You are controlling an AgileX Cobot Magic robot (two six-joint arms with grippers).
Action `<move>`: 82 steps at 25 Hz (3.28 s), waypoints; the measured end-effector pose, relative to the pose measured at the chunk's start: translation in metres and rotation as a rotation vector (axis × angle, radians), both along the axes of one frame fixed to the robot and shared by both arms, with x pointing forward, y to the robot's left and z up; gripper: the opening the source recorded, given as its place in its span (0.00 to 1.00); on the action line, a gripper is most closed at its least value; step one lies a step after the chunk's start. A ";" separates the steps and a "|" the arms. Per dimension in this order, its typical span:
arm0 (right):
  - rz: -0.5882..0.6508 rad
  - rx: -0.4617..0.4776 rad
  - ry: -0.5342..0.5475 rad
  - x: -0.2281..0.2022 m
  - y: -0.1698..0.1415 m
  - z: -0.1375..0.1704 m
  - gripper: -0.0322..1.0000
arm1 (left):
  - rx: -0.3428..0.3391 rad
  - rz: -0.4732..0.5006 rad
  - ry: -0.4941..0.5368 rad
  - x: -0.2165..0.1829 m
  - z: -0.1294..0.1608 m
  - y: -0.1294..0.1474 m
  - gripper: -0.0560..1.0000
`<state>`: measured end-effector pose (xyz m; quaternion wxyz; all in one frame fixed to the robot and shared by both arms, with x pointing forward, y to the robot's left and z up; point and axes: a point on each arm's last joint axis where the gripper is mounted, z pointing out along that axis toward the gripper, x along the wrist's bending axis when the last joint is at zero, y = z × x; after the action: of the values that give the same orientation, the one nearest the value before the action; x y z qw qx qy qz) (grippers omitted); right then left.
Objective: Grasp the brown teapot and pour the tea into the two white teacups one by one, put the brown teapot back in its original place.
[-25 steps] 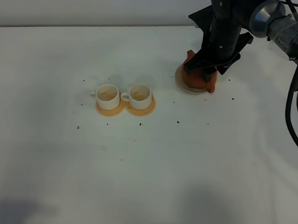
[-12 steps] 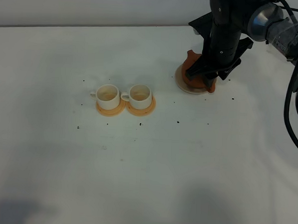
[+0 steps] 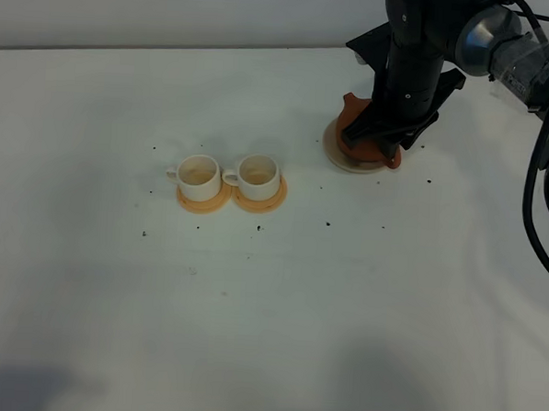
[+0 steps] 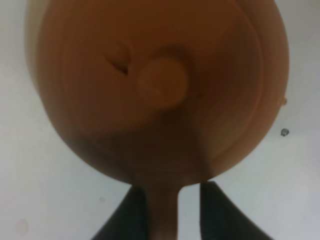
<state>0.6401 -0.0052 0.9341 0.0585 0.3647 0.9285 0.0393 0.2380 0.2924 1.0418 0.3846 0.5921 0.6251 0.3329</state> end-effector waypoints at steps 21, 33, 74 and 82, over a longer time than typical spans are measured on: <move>0.027 0.005 0.003 0.001 0.001 0.002 0.16 | 0.000 0.000 0.000 0.000 0.000 0.000 0.40; 0.029 0.029 -0.045 0.000 0.000 0.024 0.16 | 0.001 -0.001 0.000 0.000 0.000 0.000 0.40; 0.600 -0.038 -0.229 -0.134 0.115 0.075 0.15 | 0.000 0.000 0.000 0.000 0.000 0.000 0.40; 0.661 -0.107 -0.285 -0.141 0.127 0.060 0.15 | 0.000 0.000 0.000 0.000 0.000 0.000 0.40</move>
<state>0.4987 0.1221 0.9939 0.1906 0.0320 0.9794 0.0579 0.2380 0.2924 1.0418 0.3846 0.5922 0.6249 0.3329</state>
